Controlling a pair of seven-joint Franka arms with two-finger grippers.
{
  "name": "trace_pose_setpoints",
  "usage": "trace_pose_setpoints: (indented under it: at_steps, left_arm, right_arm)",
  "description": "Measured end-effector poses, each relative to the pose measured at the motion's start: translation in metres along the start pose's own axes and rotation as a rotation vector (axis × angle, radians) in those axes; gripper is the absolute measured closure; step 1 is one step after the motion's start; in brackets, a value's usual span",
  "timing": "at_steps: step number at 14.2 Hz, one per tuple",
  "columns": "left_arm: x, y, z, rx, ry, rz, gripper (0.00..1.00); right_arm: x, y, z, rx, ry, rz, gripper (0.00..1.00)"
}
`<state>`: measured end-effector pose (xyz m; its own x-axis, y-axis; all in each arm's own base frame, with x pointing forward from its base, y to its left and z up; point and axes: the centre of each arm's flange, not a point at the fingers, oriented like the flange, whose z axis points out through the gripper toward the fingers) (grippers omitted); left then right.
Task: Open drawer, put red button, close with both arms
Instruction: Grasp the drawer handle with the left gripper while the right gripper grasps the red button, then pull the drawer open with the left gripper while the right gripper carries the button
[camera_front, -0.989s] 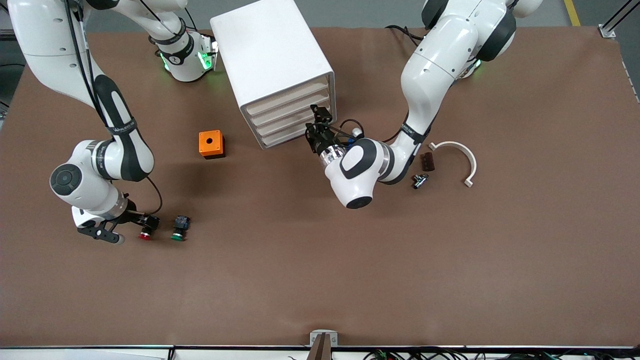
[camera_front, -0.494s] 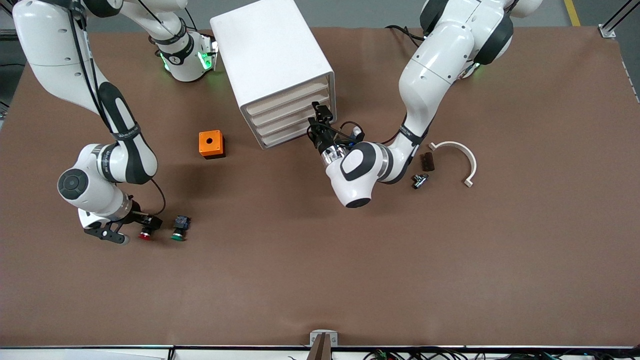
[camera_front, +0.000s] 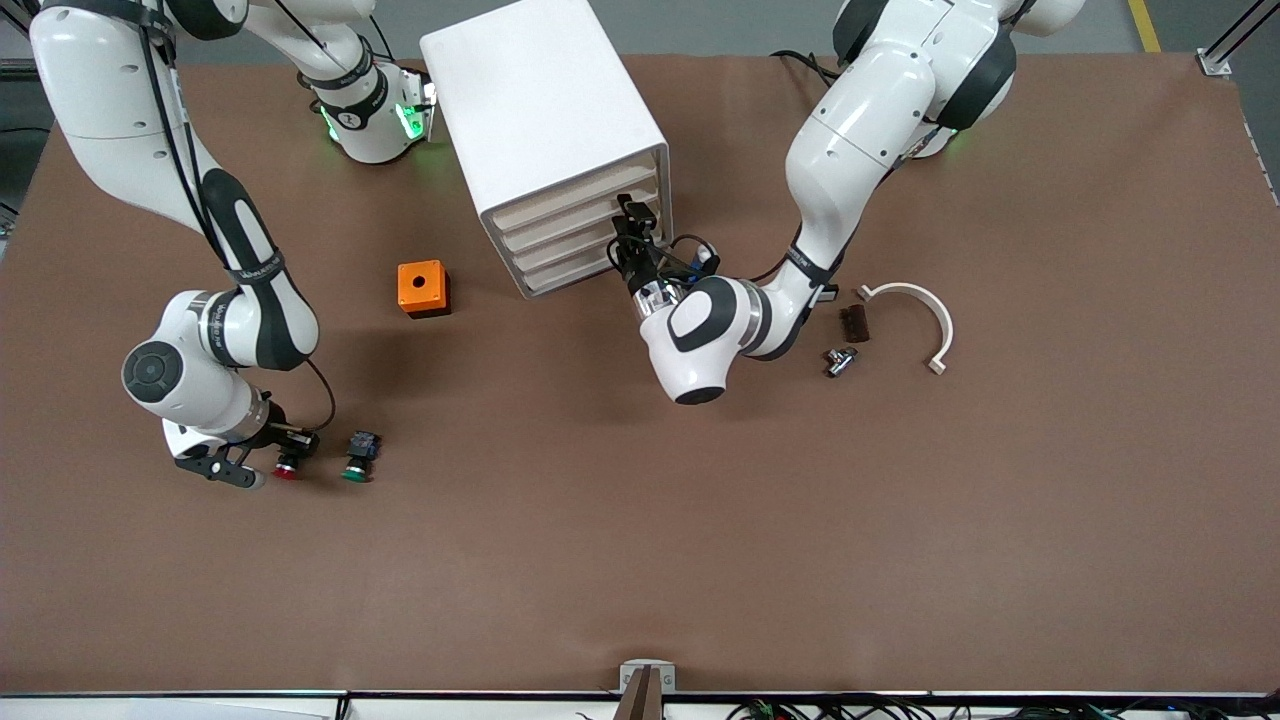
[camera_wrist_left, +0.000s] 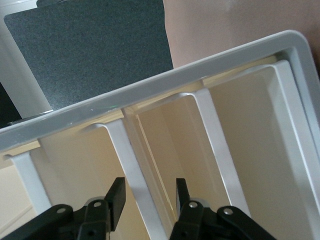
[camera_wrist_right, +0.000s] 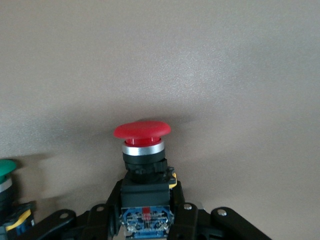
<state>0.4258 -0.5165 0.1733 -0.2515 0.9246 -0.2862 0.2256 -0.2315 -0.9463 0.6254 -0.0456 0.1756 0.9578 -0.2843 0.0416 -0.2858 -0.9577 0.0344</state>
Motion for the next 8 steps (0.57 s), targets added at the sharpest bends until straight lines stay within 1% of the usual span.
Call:
trace_pose_setpoints:
  at_steps: [2,3,4,5,7,8]
  left_arm:
    - [-0.002,0.0,0.006,0.006,0.008,0.0,0.63]
    - [-0.003,0.0,0.009,0.008,0.013,0.0,0.64]
    - [-0.004,0.0,0.013,0.011,0.019,0.001,0.71]
    - [-0.006,0.0,0.016,0.014,0.022,-0.003,0.71]
    - [-0.008,-0.001,0.019,0.02,0.021,-0.051,0.89]
    - [-0.007,-0.001,0.019,0.022,0.021,-0.08,0.89]
  right_arm:
    - [0.0,-0.001,-0.001,-0.002,-0.011,-0.002,0.59]
    - [0.0,-0.003,-0.004,-0.005,-0.03,-0.003,0.59]
    - [0.001,-0.006,-0.013,-0.007,-0.051,-0.005,0.59]
    - [0.003,-0.01,-0.029,-0.009,-0.075,0.0,0.59]
    - [0.001,-0.031,-0.075,-0.015,-0.119,0.042,0.59]
    - [-0.004,-0.048,-0.103,-0.017,-0.129,0.073,0.59]
